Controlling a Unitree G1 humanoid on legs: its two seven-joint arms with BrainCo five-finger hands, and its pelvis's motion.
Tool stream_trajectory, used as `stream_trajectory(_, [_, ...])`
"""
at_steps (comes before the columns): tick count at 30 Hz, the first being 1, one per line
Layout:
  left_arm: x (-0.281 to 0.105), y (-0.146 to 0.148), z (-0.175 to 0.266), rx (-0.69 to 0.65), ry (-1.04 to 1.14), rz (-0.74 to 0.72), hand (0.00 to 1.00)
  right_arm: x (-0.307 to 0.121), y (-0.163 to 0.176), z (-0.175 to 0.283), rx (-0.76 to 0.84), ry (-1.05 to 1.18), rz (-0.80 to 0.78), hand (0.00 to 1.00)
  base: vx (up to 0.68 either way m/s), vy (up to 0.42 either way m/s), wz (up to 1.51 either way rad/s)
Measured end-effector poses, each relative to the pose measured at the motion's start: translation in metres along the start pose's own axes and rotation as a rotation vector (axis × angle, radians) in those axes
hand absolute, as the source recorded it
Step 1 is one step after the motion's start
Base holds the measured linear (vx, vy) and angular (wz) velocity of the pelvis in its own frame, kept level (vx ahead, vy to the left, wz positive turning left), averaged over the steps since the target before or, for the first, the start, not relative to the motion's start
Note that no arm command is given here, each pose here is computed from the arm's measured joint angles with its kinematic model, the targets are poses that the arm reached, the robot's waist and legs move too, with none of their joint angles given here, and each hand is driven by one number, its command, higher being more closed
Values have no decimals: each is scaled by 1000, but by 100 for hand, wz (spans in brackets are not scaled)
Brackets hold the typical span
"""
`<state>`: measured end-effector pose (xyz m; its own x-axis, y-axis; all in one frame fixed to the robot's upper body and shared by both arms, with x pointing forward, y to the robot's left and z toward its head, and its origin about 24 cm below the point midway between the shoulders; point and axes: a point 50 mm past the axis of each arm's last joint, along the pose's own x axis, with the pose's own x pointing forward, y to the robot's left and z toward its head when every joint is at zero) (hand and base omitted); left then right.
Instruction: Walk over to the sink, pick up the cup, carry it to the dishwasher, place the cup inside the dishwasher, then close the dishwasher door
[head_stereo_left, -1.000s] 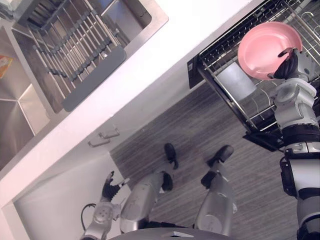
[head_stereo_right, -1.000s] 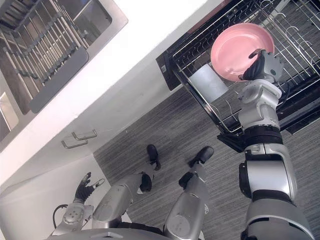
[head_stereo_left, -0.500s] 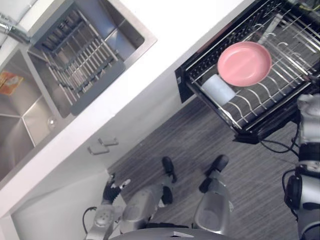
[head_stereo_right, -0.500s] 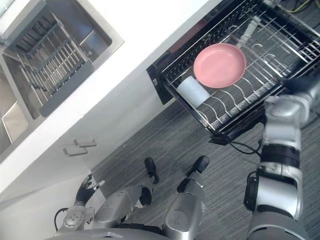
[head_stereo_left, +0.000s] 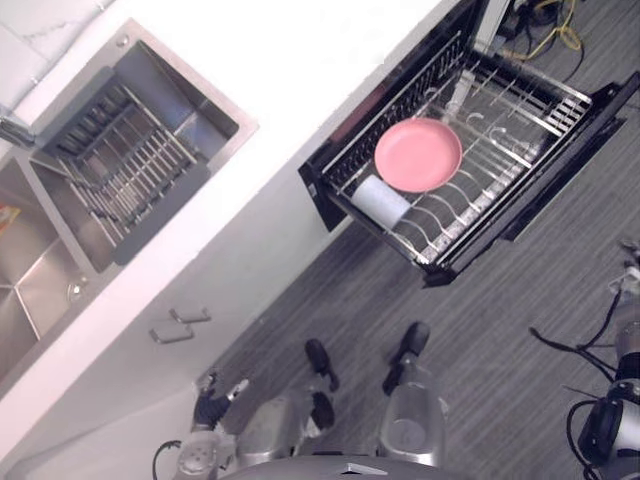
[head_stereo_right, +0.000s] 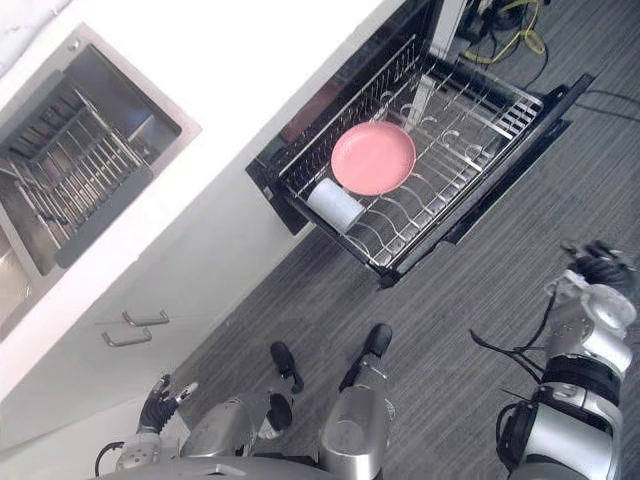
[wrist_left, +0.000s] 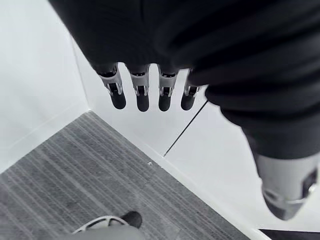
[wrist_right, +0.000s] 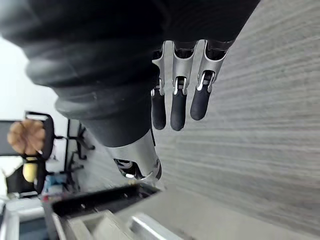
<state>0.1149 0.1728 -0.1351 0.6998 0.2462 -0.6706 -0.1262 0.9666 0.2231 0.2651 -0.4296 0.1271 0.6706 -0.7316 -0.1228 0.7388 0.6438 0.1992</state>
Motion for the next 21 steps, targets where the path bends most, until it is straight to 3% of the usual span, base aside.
stream_trajectory(6, [-4,-18,1,46,-17,-66,0,8,63,43,60,-100,160,100,-21,-66,4])
stream_trajectory(15, [-4,-20,5,22,-34,-83,0,8,84,80,-49,-197,190,100,13,-59,22])
stream_trajectory(21, [-7,-24,5,-17,-41,-120,0,10,96,92,-243,-214,173,100,-18,-30,46])
